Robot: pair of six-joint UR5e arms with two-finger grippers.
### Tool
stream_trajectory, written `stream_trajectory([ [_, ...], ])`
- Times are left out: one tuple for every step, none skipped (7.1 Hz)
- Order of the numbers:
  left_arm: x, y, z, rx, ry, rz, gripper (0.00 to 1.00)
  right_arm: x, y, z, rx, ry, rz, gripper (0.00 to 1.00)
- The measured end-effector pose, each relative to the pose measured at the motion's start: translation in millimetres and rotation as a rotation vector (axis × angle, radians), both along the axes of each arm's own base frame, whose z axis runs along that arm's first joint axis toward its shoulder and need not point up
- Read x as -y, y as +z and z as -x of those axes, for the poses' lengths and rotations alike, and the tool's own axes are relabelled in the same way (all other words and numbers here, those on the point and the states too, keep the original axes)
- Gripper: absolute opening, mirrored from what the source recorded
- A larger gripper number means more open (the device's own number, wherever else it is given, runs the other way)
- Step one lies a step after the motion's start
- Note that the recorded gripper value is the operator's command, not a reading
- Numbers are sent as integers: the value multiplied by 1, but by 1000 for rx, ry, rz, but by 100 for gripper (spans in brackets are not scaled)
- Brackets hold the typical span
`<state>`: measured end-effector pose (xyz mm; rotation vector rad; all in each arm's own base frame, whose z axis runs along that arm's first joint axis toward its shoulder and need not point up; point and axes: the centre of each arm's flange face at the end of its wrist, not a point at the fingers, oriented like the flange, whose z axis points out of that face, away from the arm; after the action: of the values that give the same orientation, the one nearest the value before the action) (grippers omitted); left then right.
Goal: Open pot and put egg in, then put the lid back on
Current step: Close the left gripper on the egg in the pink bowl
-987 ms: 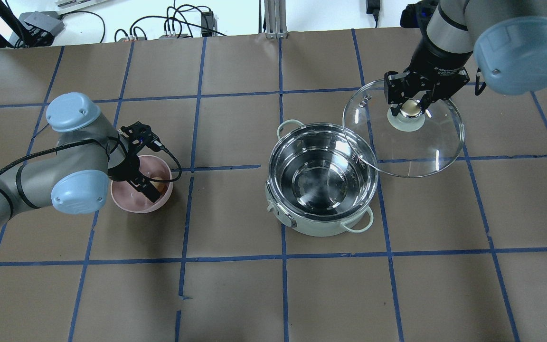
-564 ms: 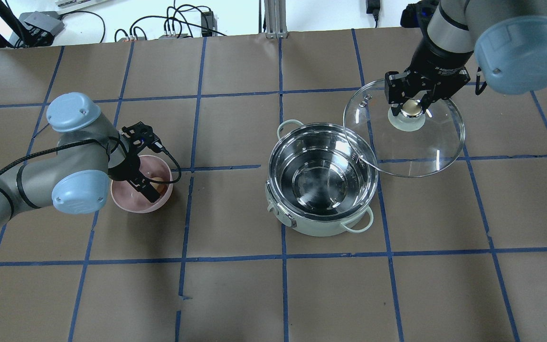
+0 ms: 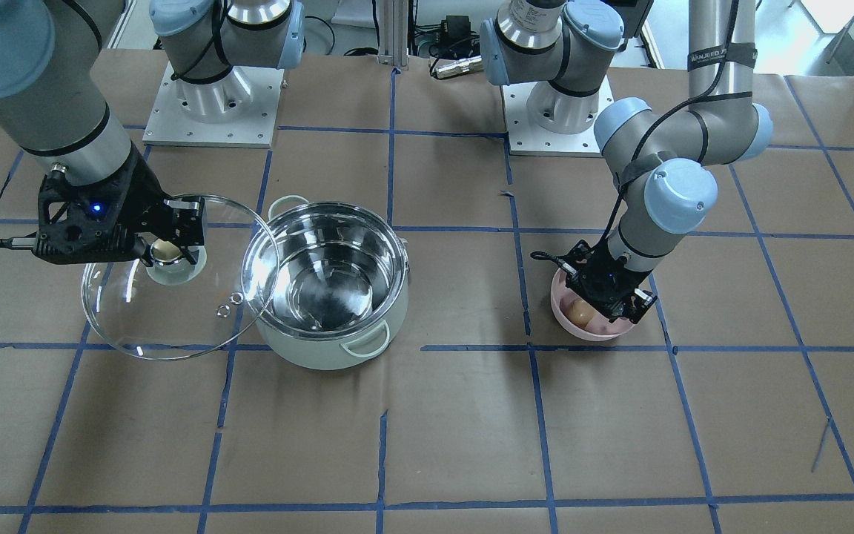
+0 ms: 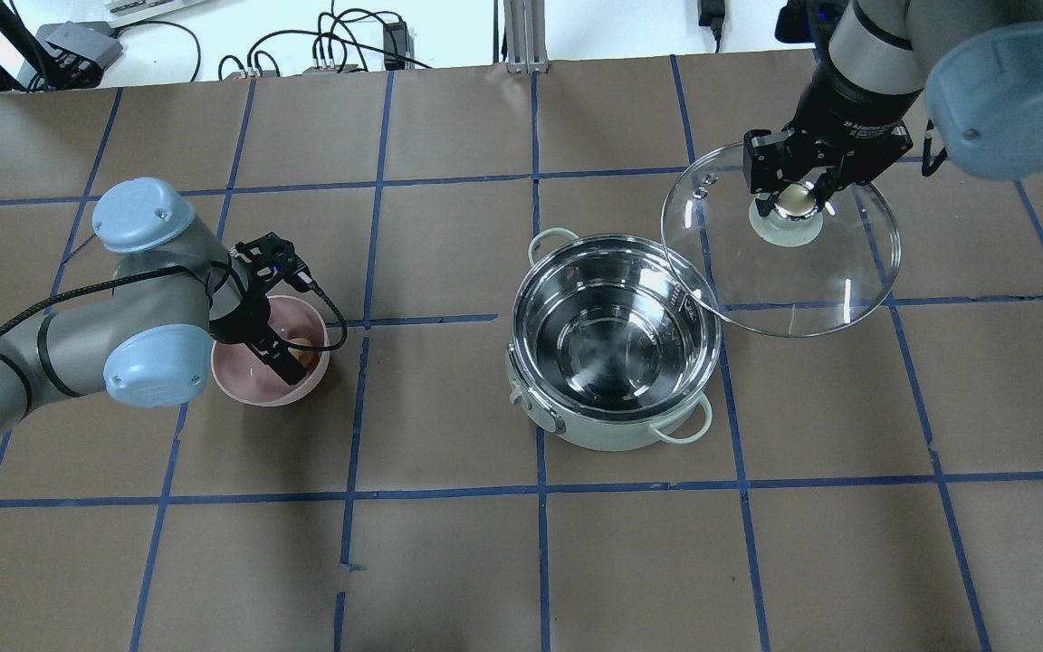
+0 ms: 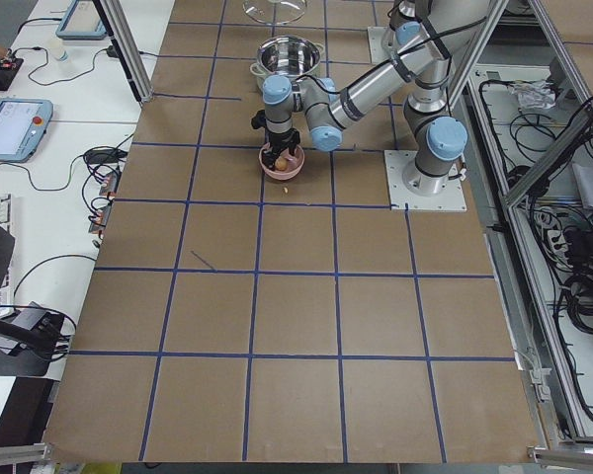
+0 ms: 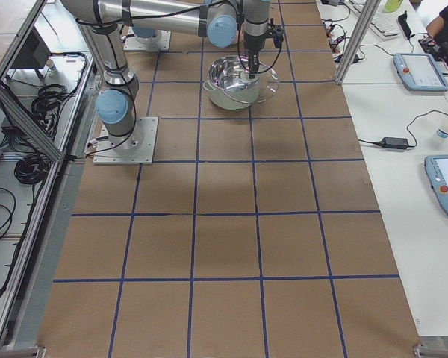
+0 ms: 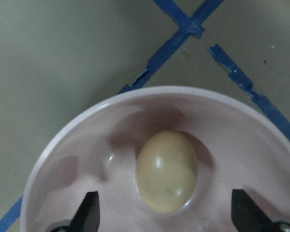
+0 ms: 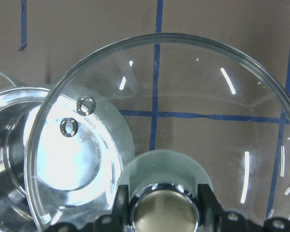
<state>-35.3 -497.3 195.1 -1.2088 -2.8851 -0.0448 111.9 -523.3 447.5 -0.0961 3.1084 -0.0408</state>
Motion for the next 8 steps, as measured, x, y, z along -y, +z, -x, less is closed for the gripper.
stream_trajectory([
  [2, -2, 0, -2, -8, 7, 93, -6, 6, 1, -4, -2, 3, 32],
  [3, -3, 1, -9, -15, 12, 87, -10, 11, 1, -5, -2, 4, 32],
  [4, -3, 1, -14, -18, 14, 82, -13, 11, 0, -2, -2, -1, 33],
  [4, -3, 1, -16, -19, 15, 78, -13, 8, 1, 1, -2, -7, 32],
  [4, -3, 1, -16, -19, 15, 75, -13, 6, 2, 0, -3, -7, 32],
  [4, -3, 1, -16, -19, 15, 73, -13, 4, 2, 1, -3, -8, 32],
  [3, -3, 1, -16, -18, 15, 65, -14, 3, 1, 3, -2, -10, 32],
  [3, -3, 1, -16, -17, 14, 55, -14, 2, 1, 3, -2, -11, 32],
])
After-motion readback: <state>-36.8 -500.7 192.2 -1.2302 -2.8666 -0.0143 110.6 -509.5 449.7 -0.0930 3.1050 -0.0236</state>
